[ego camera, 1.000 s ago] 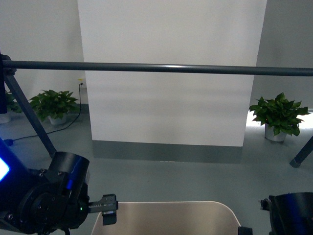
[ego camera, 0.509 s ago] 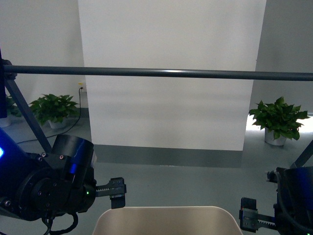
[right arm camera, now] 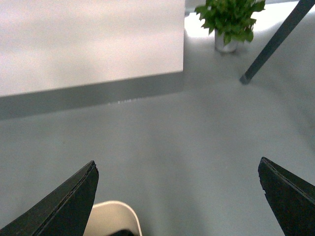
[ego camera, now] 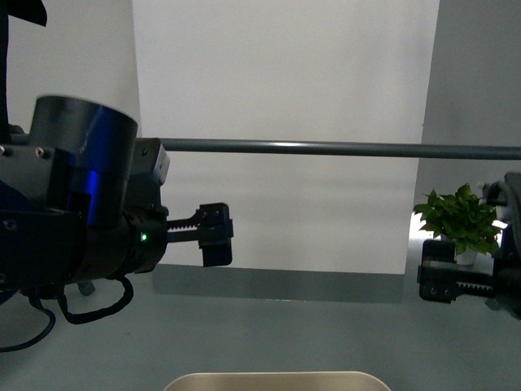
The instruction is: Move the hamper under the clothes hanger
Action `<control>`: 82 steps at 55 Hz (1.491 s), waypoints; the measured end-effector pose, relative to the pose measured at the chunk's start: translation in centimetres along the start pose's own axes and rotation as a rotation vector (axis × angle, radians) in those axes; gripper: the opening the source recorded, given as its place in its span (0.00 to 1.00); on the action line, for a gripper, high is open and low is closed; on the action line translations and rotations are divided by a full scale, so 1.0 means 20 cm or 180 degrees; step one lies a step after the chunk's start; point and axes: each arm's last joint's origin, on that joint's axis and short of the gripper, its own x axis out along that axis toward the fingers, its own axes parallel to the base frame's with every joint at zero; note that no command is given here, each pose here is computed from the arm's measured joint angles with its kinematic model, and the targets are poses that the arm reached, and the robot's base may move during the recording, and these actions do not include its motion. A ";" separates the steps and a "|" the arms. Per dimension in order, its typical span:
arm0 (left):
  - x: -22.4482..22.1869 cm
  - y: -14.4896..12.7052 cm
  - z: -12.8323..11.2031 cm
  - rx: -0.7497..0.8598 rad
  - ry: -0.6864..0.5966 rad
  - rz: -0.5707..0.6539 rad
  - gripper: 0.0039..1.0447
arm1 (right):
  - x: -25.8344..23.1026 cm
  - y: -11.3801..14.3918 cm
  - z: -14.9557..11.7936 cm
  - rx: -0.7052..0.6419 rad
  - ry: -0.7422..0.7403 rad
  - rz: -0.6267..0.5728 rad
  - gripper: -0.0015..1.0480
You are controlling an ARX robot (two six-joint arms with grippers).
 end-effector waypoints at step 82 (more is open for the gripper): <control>-1.18 0.43 -0.39 0.0320 -0.0821 0.0316 0.03 | -0.98 -0.42 -0.13 -0.0246 -0.0588 0.0710 0.02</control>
